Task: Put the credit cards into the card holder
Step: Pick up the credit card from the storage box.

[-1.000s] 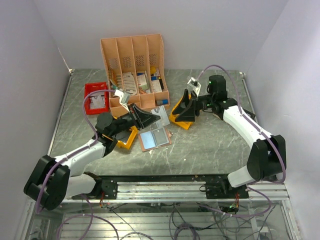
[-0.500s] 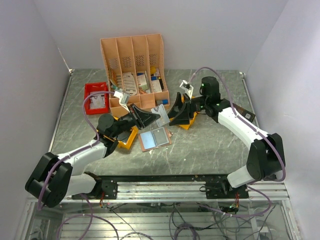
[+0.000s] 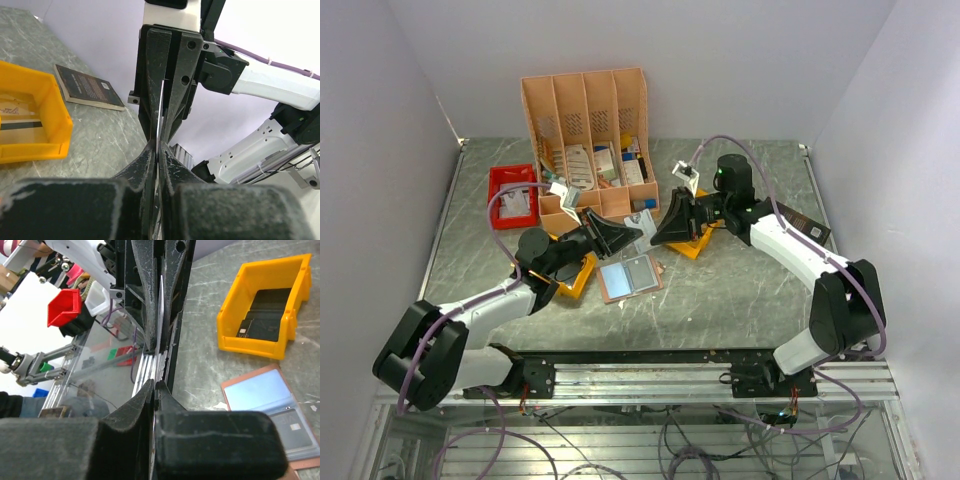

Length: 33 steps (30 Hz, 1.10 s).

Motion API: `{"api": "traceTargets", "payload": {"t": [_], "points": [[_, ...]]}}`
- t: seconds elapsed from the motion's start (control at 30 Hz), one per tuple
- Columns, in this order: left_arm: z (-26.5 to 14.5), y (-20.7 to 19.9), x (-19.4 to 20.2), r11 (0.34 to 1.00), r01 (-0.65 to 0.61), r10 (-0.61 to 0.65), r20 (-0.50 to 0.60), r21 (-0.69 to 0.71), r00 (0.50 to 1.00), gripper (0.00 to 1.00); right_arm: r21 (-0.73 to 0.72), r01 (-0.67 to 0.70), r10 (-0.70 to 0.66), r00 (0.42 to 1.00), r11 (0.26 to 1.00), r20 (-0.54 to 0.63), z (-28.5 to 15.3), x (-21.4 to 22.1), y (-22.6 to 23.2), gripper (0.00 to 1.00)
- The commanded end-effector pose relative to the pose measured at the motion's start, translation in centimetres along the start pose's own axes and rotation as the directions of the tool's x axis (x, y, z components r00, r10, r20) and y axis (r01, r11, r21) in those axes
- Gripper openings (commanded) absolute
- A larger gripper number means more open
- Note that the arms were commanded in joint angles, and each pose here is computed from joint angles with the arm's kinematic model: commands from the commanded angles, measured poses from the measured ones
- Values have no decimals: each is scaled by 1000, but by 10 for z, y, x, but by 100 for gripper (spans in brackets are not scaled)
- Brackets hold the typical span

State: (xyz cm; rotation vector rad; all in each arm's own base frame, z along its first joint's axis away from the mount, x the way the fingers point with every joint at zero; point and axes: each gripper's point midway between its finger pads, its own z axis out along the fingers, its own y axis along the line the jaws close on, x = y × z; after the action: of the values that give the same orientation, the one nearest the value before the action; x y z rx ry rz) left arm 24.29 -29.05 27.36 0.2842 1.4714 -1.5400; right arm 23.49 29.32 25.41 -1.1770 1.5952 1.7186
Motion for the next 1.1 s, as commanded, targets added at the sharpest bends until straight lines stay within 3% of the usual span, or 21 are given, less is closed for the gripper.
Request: {"api": "traceTargets", "payload": {"t": [0.0,0.17,0.37,0.73,0.77,0.8,0.87,1.0,1.07], "points": [[5,-12,-13,997,-64,62,46,36,997,18,-48,6,-6,1000,999,-3,4,1,5,0],[-9,-18,-14,995,-81,79,38,62,996,48,-66,38,-38,999,997,-7,-1,4,6,0],[-15,-11,-16,996,-84,86,-55,43,995,51,-42,58,-59,998,997,-13,-2,9,1,0],[-4,-10,-19,994,-78,88,-129,80,988,27,-32,64,-65,998,997,-20,-1,14,-1,0],[-4,-11,-19,993,-76,87,-132,90,987,22,-28,66,-67,998,997,-22,-1,14,-2,0],[-3,-12,-19,992,-74,88,-138,101,987,10,-23,67,-68,997,997,-24,0,15,-3,0],[-3,-13,-17,991,-71,87,-149,112,985,7,-8,77,-77,997,997,-28,0,15,-7,0],[-9,1,-8,995,-76,85,-176,58,981,7,97,169,-160,982,981,-99,-6,23,-22,42],[-15,10,-2,997,-72,75,-183,23,980,7,165,247,-220,961,955,-165,-14,27,-34,55]]}}
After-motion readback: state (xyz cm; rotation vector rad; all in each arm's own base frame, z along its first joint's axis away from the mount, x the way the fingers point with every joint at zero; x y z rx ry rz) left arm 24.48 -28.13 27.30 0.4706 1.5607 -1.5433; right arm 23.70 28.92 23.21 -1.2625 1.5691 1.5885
